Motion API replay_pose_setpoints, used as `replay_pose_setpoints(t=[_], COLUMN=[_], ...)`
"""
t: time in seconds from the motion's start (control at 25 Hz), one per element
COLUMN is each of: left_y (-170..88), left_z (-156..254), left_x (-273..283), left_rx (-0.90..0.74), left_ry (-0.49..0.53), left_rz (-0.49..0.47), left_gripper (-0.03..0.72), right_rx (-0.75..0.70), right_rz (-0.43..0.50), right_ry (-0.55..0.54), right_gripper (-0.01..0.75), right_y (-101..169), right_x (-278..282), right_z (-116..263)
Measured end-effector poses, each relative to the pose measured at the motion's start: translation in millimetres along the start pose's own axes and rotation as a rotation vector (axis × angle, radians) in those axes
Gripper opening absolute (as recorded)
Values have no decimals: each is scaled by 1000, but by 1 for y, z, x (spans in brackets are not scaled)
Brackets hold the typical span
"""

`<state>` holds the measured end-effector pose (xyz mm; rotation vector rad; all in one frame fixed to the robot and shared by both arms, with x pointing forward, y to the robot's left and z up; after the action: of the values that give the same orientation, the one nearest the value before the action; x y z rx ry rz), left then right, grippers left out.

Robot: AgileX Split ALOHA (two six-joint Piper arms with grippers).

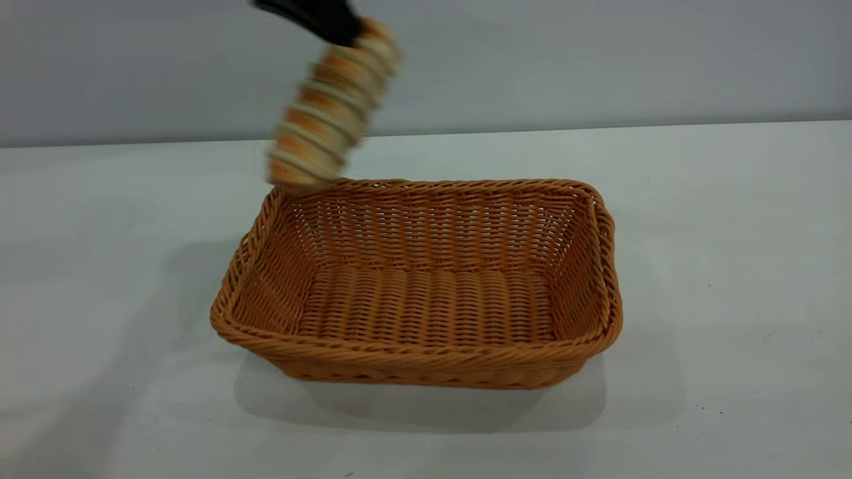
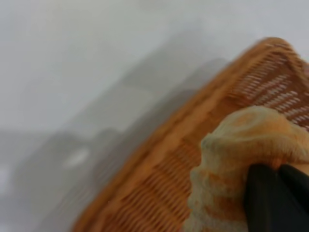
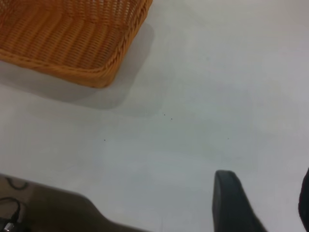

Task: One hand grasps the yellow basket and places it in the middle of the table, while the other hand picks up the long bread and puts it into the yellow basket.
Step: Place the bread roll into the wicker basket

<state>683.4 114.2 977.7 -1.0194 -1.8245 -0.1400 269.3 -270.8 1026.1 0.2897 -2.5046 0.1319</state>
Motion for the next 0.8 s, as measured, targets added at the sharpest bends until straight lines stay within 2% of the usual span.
replay_pose_setpoints(t=[0.16, 0.36, 0.44, 0.6, 0.68, 0.8], left_y=[-33, -39, -36, -35, -35, -36], left_z=[-1, 5, 7, 5, 5, 5], left_x=[-41, -80, -86, -86, -86, -86], left_rx=[-89, -128, -130, -133, -132, -130], left_ry=[73, 119, 120, 108, 108, 108], left_rz=[17, -21, -33, -45, -43, -41], left_gripper=[26, 52, 123, 361, 451, 509], right_rx=[0, 0, -4, -8, -10, -14], right_rz=[0, 0, 1, 1, 1, 1], right_ry=[-1, -1, -2, -2, -2, -2], right_gripper=[319, 319, 319, 319, 319, 319], right_y=[0, 0, 0, 0, 0, 0], right_x=[0, 0, 0, 0, 0, 0], right_z=[0, 0, 0, 0, 0, 0])
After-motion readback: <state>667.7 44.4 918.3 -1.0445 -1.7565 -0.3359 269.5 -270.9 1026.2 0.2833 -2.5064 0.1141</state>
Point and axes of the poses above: a point on each arm's last joint axis where the gripper is mounted, x pointing back along that axis away from the gripper, y along the wrist's bending axis when the last joint is at zero, z = x × y, the point moved 3 cm from there along -x, pointing out along that axis toward the gripper, and after that the axes turned 1 degree about x, right-handed, at the moved point
